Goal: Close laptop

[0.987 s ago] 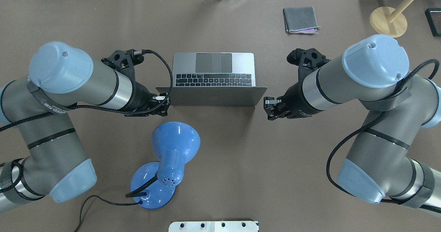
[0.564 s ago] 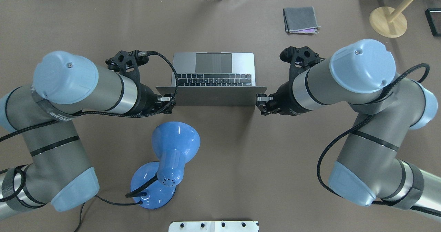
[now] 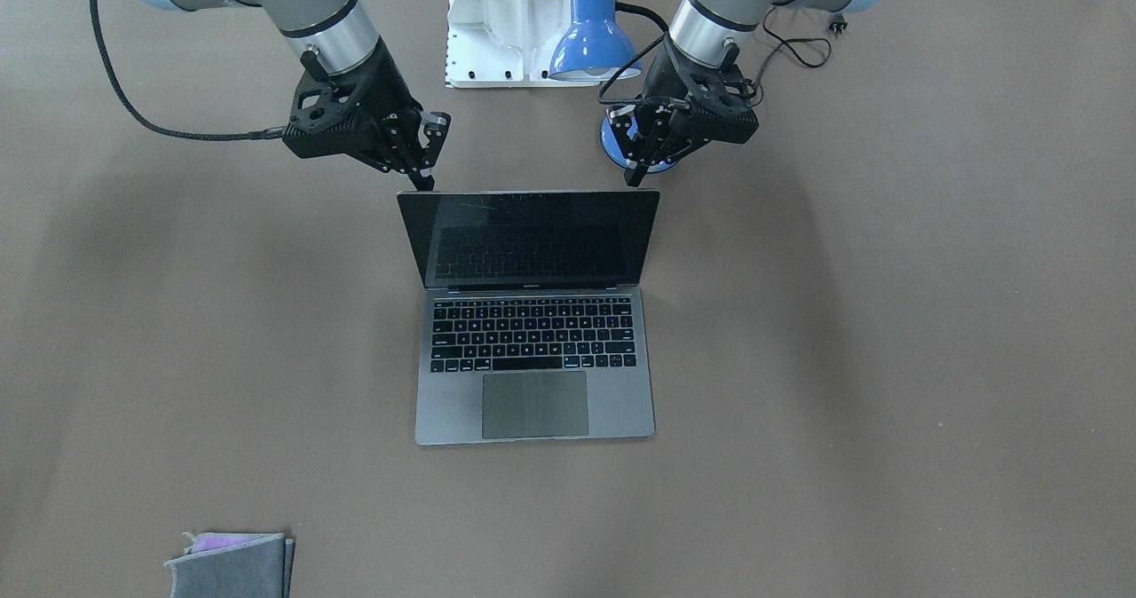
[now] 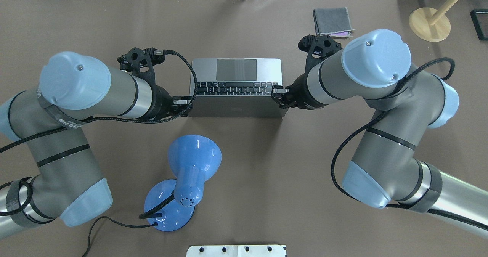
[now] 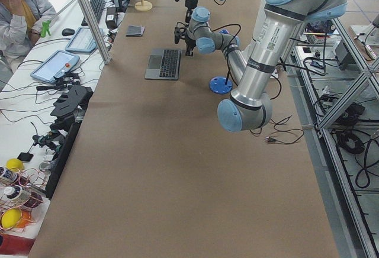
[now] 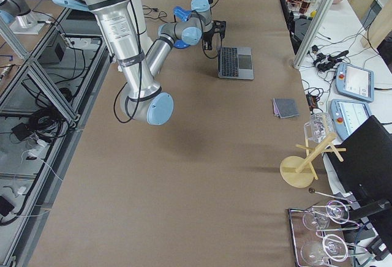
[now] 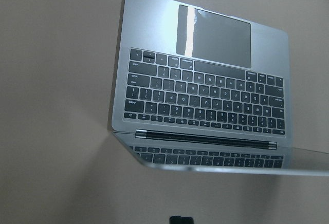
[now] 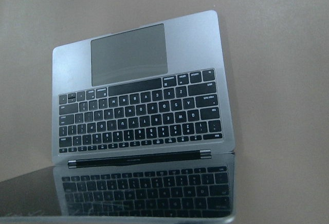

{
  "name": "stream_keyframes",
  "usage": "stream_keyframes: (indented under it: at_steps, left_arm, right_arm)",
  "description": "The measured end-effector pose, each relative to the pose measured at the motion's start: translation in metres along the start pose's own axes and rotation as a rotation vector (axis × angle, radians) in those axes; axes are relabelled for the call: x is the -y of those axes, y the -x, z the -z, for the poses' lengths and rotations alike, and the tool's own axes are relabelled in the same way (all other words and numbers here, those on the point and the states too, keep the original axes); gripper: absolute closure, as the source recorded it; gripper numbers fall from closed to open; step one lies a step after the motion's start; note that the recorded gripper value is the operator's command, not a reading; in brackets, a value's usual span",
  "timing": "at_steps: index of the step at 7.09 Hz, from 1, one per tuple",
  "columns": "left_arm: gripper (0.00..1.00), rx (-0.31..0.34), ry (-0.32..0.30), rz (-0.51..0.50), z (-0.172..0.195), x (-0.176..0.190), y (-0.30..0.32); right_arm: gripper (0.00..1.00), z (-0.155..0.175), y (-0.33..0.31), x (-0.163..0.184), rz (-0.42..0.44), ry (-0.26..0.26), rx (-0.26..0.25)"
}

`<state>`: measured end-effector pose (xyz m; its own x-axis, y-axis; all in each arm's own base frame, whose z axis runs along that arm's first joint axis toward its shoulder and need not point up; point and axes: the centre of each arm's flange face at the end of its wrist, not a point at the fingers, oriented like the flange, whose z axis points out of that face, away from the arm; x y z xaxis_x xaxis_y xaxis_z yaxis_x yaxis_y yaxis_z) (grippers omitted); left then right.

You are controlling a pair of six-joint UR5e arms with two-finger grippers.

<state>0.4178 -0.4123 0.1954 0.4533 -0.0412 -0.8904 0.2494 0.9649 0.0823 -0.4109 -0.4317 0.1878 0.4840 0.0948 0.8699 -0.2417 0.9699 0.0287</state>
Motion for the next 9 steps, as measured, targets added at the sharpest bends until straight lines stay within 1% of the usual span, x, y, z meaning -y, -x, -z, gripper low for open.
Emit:
stream_keyframes:
  at_steps: [2, 4, 6, 8, 9]
  left_arm:
    - [1.0, 0.025, -0.048, -0.016, -0.013, 0.026, -0.007]
    - [1.0, 0.061, -0.1, -0.005, -0.033, 0.077, -0.017]
    - [1.0, 0.078, -0.134, -0.003, -0.067, 0.114, -0.008]
    - [1.0, 0.112, -0.142, -0.01, -0.107, 0.137, 0.007]
    - [1.0, 0.121, -0.139, -0.012, -0.131, 0.146, 0.012]
  right_arm:
    - [1.0, -0.009, 0.011, 0.027, -0.018, -0.026, -0.017]
    - [1.0, -0.027, 0.016, 0.064, -0.042, -0.054, -0.037]
    - [1.0, -0.057, 0.028, 0.107, -0.051, -0.071, -0.066]
    - [1.0, -0.095, 0.032, 0.137, -0.047, -0.066, -0.099]
    - [1.0, -0.121, 0.029, 0.149, -0.049, -0.059, -0.11]
